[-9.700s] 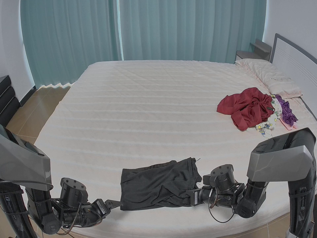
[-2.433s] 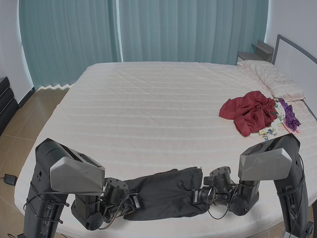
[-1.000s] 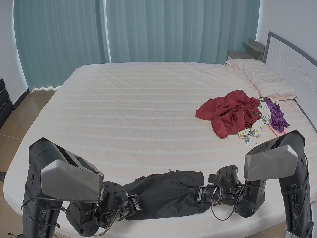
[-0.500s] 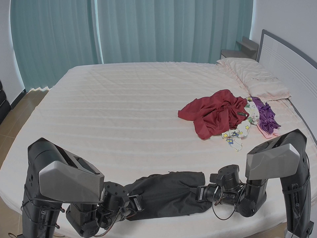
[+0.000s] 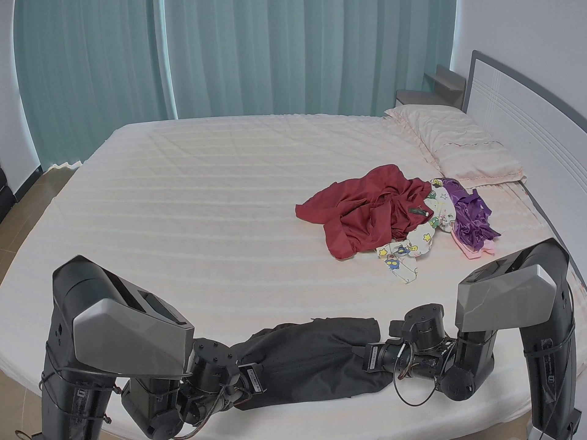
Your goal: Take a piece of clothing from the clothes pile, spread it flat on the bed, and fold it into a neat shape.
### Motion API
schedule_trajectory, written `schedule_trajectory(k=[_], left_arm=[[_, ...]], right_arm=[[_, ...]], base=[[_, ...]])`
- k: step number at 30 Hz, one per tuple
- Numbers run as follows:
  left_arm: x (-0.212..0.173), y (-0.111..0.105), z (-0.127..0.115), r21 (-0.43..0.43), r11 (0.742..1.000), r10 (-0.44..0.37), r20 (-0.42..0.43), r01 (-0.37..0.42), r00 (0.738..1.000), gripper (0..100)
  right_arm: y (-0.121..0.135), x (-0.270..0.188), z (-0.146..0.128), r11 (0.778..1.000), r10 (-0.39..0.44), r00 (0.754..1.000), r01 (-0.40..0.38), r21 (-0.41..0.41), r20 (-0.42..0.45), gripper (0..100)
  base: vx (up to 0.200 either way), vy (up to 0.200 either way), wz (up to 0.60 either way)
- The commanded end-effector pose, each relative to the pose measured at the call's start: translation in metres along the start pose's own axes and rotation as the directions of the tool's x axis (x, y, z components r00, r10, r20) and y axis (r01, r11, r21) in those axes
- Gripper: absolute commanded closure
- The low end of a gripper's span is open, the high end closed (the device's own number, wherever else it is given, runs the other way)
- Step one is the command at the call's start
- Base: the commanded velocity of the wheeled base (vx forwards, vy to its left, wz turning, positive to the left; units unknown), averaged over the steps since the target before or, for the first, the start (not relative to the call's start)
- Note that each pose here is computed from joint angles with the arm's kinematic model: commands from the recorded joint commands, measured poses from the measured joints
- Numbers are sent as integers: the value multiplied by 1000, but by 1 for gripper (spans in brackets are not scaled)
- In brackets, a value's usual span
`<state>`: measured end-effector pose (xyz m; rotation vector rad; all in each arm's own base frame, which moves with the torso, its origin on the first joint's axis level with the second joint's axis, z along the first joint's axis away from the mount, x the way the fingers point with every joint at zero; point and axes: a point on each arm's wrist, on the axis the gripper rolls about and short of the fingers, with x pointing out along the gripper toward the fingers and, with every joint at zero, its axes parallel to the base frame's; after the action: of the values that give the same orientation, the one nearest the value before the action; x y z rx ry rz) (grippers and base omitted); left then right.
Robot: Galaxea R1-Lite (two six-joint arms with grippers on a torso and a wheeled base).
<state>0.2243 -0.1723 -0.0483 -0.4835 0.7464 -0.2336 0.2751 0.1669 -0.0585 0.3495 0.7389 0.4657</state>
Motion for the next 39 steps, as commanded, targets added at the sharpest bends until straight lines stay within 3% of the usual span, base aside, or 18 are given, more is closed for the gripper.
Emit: schedule_trajectory(k=[1, 5, 6, 7, 16, 25, 30, 39], left_arm=[[-3, 4, -3, 3, 1000, 16, -15, -16, 1000, 100], [-7, 9, -8, 13, 999, 39, -42, -38, 998, 100], [-12, 14, -13, 22, 998, 59, -71, -57, 996, 100], [-15, 16, -15, 26, 998, 64, -84, -62, 994, 0], [-23, 23, -18, 73, 994, 93, -99, -86, 991, 0], [-27, 34, 23, -41, 994, 99, 34, -97, 995, 0], [-10, 48, 20, -40, 988, 151, 19, -150, 988, 0], [-2, 47, 6, -19, 988, 150, -20, -150, 988, 0]], right_arm=[[0, 1, 0, 1000, 1, 1000, -1, -2, -1, 100], [0, 1, -2, 1000, 8, 1000, -8, -4, -12, 100], [0, 1, -3, 1000, 12, 1000, -12, -4, -21, 0], [0, 1, -4, 1000, 12, 1000, -13, -4, -29, 0], [-2, -5, -3, 1000, 10, 1000, -10, -7, -28, 0], [-13, -14, 36, 999, -6, 994, 3, 33, 105, 0], [-20, -5, 31, 999, -24, 996, 21, 47, 84, 0], [-26, 4, 25, 998, -34, 997, 31, 54, 67, 0]], base=[[0, 0, 0], [0, 0, 0], [0, 0, 0], [0, 0, 0], [0, 0, 0], [0, 0, 0], [0, 0, 0], [0, 0, 0]])
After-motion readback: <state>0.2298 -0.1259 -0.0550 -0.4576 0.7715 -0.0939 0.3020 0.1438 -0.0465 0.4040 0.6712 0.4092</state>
